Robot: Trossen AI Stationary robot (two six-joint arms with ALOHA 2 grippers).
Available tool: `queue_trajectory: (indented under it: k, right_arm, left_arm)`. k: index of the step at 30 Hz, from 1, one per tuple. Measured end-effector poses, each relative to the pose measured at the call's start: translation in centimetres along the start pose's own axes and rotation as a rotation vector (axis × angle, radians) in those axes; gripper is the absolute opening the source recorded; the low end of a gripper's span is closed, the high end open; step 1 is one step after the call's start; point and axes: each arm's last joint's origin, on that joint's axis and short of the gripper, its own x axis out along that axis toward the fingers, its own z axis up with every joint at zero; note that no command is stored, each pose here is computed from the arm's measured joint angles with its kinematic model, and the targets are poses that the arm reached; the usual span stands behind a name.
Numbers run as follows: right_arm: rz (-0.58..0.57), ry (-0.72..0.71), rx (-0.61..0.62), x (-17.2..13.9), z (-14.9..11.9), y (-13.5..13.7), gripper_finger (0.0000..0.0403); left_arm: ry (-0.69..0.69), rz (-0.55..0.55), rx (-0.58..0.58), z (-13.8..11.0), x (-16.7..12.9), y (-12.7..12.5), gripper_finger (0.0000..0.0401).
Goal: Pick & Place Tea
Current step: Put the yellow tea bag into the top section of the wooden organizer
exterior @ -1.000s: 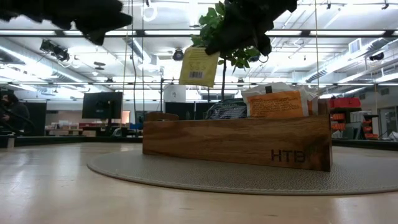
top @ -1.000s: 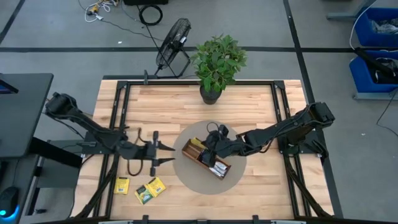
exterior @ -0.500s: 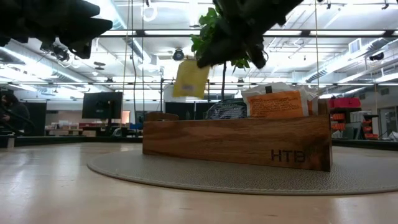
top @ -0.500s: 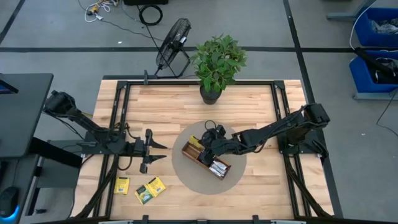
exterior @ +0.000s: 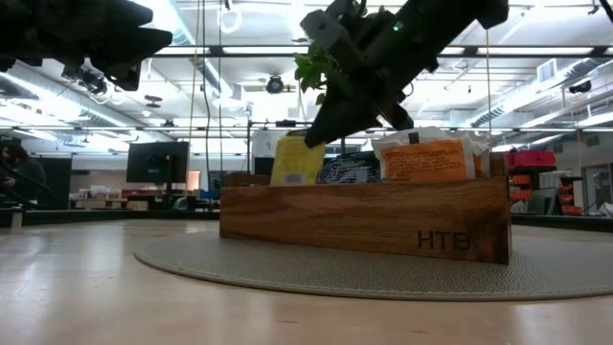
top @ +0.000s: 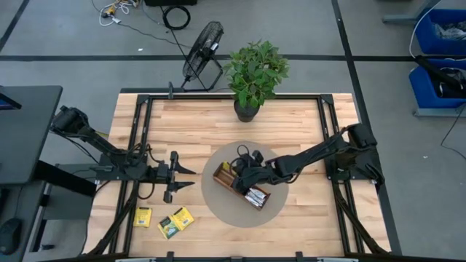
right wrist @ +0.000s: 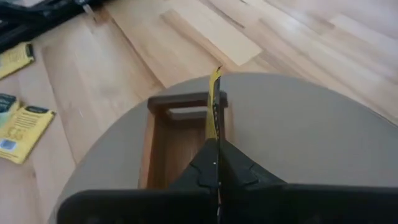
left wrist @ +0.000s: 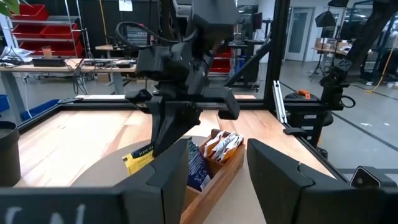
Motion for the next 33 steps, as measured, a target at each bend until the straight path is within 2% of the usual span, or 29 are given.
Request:
queue_trajectory:
  k: [18,33]
  right_arm:
    - [-0.016,0.043,0.014,0.74,-0.24,-0.58,0.0000]
    - [-0.007,0.050,-0.003,0.81,-0.17,-0.64,0.0039]
  left_arm:
    - [0.001,0.000,0.001,-0.01,0.01,0.01,0.0170]
    - [0.002,0.000,-0.001,-0.02,0.01,0.00,0.0170]
